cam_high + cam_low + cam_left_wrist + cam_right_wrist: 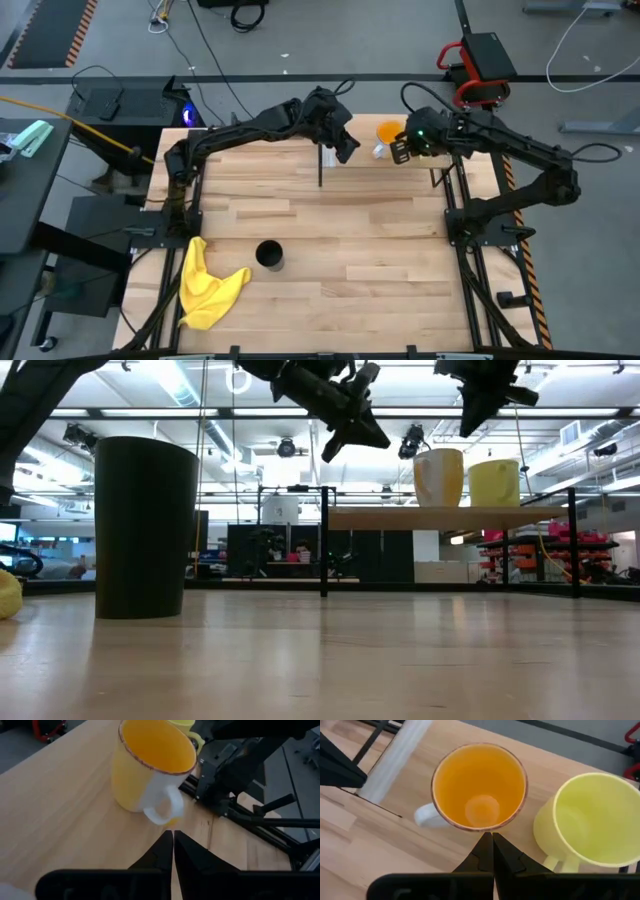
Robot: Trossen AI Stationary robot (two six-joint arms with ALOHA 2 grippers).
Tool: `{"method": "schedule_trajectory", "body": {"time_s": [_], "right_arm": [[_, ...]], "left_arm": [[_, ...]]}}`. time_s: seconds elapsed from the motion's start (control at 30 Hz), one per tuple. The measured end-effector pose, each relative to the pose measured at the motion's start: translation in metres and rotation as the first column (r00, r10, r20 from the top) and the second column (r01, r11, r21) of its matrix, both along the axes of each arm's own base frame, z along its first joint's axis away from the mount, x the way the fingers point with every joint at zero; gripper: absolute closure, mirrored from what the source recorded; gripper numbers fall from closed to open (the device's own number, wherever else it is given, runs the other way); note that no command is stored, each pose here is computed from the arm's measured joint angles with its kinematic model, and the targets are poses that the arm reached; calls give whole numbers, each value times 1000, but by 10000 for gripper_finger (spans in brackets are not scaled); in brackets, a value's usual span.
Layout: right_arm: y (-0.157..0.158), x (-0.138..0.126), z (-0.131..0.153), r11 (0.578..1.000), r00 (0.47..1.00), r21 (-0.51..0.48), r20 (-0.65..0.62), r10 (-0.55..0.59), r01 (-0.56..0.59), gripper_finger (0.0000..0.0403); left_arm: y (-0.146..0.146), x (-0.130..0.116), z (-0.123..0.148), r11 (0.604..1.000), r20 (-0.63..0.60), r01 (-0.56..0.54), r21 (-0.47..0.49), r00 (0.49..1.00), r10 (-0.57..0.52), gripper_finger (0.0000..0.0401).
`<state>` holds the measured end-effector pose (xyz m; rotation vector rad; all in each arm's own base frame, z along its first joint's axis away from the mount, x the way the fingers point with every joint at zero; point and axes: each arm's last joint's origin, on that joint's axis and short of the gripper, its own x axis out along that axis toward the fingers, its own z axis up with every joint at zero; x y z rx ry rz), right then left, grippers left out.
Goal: Stack small to large cups/mugs on shelf
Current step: Put the yellow mug on the shelf
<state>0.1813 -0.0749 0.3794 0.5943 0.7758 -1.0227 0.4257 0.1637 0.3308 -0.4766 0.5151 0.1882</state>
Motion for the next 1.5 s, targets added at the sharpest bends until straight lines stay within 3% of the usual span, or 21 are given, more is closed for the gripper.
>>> {"method": "schedule_trajectory", "body": {"time_s": [0.23,0.37,0.73,1.5], "right_arm": [[3,-9,-4,997,997,53,-62,-54,57,402],[0,-5,-3,997,997,34,-25,-69,70,402],[-25,12,-21,994,986,57,-139,-87,95,403],[-63,7,-17,992,990,-2,-69,-126,126,403]], "left_arm": [[-1,0,-1,1000,-5,4,-2,1000,-4,387],[-4,2,0,1000,1,11,1,1000,-11,385],[-13,5,0,999,-3,32,-1,999,-32,390],[-12,4,0,1000,-3,30,1,1000,-30,381]]}}
